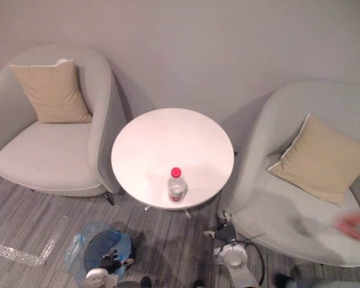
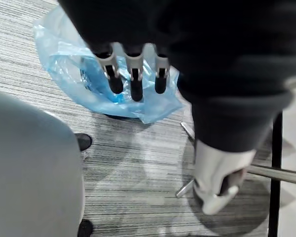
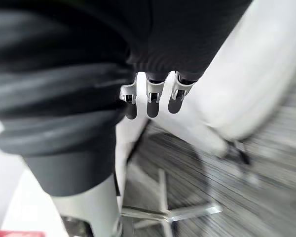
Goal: Gather rubbish on tea table into small bin, then transfer packed bag to large trash can.
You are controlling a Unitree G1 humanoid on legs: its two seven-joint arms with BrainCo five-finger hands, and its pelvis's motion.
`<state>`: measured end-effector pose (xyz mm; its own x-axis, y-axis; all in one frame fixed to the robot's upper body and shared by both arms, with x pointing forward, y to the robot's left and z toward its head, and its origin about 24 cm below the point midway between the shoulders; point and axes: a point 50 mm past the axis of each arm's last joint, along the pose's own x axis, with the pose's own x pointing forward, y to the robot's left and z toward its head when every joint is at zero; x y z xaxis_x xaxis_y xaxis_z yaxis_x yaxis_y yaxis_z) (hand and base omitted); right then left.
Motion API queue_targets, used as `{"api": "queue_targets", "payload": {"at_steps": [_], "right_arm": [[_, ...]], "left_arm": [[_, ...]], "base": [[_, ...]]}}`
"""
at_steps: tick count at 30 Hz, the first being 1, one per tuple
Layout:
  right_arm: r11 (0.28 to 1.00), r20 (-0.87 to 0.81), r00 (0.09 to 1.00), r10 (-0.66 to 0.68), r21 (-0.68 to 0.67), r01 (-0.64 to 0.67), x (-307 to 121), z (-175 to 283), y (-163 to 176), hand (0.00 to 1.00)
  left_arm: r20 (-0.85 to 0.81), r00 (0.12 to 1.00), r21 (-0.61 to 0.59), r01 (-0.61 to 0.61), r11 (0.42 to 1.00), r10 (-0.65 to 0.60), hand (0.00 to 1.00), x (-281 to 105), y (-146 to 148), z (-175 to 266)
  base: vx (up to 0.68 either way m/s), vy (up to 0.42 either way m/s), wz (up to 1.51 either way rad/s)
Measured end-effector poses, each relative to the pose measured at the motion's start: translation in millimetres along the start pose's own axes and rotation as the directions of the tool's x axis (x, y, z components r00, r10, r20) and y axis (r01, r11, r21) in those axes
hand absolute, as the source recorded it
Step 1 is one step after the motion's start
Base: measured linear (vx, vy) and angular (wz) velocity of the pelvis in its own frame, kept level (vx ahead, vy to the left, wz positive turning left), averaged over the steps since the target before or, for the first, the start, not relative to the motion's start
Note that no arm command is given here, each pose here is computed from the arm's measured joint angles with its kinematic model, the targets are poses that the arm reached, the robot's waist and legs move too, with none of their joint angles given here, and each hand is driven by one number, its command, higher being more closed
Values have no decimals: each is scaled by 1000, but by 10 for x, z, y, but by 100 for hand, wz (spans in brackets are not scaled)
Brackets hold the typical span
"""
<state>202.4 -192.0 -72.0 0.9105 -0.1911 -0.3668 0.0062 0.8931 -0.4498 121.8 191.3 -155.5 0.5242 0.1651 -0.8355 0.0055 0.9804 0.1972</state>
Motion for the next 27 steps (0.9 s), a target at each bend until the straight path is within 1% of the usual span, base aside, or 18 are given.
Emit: {"api": "queue_targets", "payload": {"at_steps": [4, 11, 20, 27], "right_arm": [[999, 67, 998, 1, -55, 3, -10, 115, 2, 0], [997, 154, 988, -4, -75, 16, 49, 320, -3, 0], [997, 202, 979, -15, -73, 30, 125, 471, -6, 0], [997, 200, 980, -15, -72, 30, 129, 471, -8, 0]], "left_arm": [[11, 1000, 3, 0, 1000, 0, 0, -4, 5, 0], [28, 1000, 30, 7, 1000, -8, 0, -10, -12, 18], [50, 999, 38, 4, 999, -6, 0, -17, -21, 39], [55, 998, 36, 0, 999, -2, 0, -18, -34, 47]], "base": [[-65, -1, 2], [-83, -38, 16], [-9, -6, 8], [3, -2, 3]]}}
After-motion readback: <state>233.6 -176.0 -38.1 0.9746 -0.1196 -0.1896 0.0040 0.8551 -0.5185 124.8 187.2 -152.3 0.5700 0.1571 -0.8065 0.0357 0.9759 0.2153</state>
